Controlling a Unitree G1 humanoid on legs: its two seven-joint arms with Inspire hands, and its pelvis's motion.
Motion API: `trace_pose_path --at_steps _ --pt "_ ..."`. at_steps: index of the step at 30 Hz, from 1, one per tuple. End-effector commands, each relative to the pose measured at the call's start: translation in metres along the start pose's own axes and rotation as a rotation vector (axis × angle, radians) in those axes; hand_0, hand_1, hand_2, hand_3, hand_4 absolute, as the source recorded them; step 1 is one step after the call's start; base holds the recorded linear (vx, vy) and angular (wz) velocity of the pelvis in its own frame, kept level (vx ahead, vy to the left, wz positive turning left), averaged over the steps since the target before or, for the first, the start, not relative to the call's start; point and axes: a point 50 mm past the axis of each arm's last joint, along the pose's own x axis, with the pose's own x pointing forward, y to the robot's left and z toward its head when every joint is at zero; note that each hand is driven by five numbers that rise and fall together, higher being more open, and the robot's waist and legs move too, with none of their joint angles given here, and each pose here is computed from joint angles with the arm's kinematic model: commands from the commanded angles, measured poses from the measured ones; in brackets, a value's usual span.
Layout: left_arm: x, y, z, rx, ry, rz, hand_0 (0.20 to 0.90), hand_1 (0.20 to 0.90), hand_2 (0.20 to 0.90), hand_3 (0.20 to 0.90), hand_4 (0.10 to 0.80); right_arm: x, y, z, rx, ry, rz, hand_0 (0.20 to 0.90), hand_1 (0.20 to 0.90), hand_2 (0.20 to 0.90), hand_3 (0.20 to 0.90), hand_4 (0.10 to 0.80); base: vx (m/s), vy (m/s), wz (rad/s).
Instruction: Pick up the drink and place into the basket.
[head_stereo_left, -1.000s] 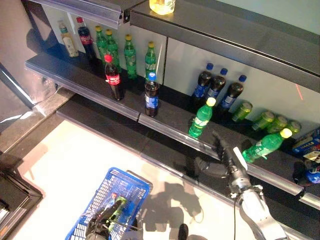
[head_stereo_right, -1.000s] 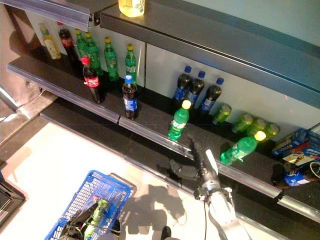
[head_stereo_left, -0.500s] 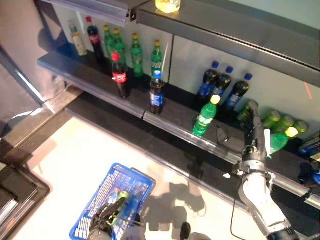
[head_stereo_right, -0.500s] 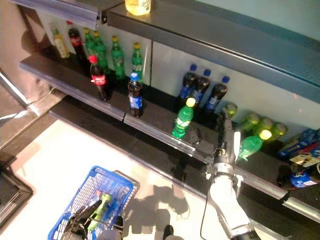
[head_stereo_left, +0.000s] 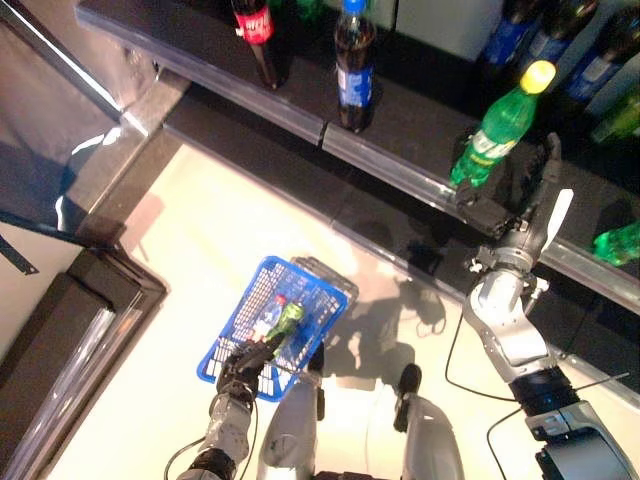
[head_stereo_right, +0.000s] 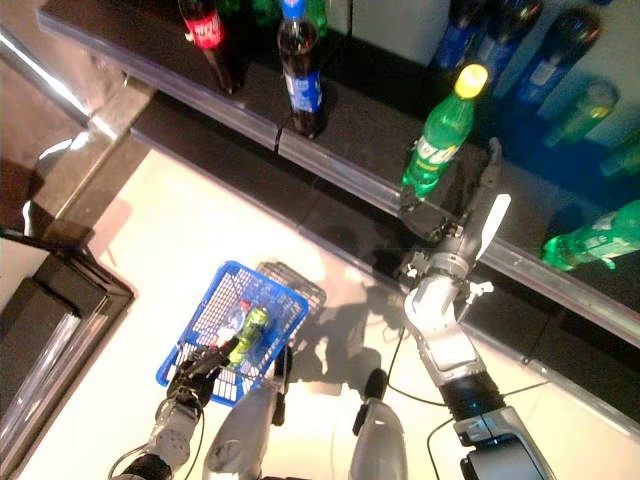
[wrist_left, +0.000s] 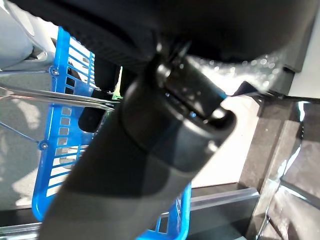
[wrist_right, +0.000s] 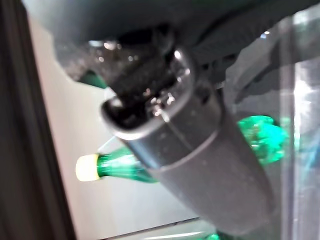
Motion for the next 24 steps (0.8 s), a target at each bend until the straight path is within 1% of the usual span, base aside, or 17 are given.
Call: trace_pose_path --at_steps 1,3,9,16,24 --pt "-0.023 0.055 -0.008 0.117 0.003 0.105 0.300 0.300 0.300 0.200 0.100 0.021 0.006 0.065 0.155 -0.285 -0.084 0.900 0.900 0.900 0.900 0.800 -0.045 -0.004 0.01" --pt "-0.019 0.044 -0.004 0.128 -0.014 0.079 0.300 0.300 0.300 0.200 0.100 0.025 0.006 0.070 0.177 -0.299 -0.105 0.900 0.900 0.900 0.900 0.800 -0.055 -0.016 0.00" --pt "-0.012 0.030 0.002 0.118 -0.032 0.061 0.300 0.300 0.300 0.200 0.100 0.035 0.005 0.084 0.218 -0.325 -0.119 0.900 0.900 0.900 0.900 0.800 -0.015 -0.012 -0.02" --pt "-0.011 0.028 0.005 0.141 -0.033 0.063 0.300 0.300 0.300 0.200 0.100 0.054 0.001 0.101 0.255 -0.340 -0.173 0.900 0.900 0.900 0.900 0.800 0.006 -0.007 -0.03" --pt "-0.009 0.025 0.009 0.136 -0.041 0.049 0.300 0.300 0.300 0.200 0.100 0.070 0.004 0.118 0.282 -0.346 -0.181 0.900 0.900 0.900 0.900 0.800 0.000 0.000 0.00"
